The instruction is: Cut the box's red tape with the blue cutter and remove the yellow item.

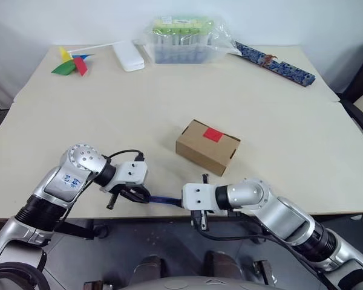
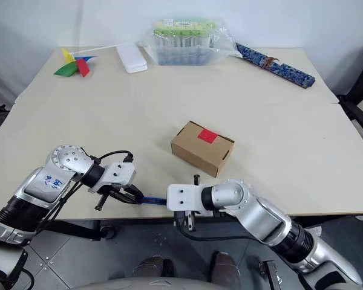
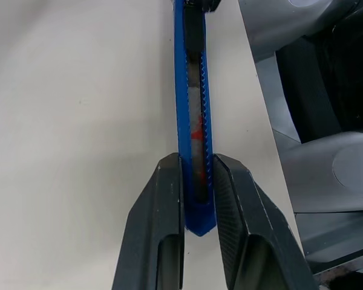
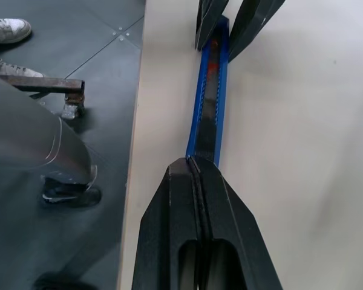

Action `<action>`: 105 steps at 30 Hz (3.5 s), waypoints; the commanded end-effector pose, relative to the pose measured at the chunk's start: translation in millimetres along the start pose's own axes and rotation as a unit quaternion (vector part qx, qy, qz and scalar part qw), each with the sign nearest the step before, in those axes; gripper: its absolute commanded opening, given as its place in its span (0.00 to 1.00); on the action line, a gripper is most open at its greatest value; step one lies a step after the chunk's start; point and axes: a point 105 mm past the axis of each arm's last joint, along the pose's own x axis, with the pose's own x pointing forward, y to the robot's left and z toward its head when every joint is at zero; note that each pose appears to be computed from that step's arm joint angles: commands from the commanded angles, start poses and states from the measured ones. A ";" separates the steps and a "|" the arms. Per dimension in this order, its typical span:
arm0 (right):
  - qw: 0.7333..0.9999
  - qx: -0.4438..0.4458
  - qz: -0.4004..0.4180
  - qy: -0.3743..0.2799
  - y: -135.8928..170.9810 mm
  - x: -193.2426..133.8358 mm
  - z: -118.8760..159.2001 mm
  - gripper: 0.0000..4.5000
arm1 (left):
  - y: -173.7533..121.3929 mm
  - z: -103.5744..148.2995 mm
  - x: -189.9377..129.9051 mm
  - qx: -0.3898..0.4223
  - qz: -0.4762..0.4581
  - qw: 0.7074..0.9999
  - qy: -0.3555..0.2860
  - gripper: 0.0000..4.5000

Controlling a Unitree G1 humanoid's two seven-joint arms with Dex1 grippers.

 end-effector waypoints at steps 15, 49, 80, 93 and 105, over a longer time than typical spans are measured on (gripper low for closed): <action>0.999 -0.030 -0.006 -0.033 -16.4 32.4 19.2 0.00 | -9.5 -8.2 13.9 -0.010 -0.033 0.999 0.020 0.08; 0.947 0.244 -0.189 -0.092 -138.2 -148.5 63.7 0.99 | 76.6 64.4 -73.5 0.156 0.335 0.905 -0.211 0.08; 0.925 0.355 -0.088 -0.106 -155.5 -111.2 85.4 0.99 | 84.8 104.8 -73.0 0.262 0.353 0.848 -0.295 0.08; 0.925 0.355 -0.085 -0.110 -155.8 -113.7 86.8 0.40 | 82.3 105.5 -77.5 0.254 0.357 0.846 -0.303 0.08; 0.929 0.344 -0.099 -0.098 -159.3 -122.8 80.6 0.04 | 84.5 91.6 -75.4 0.228 0.351 0.862 -0.285 0.08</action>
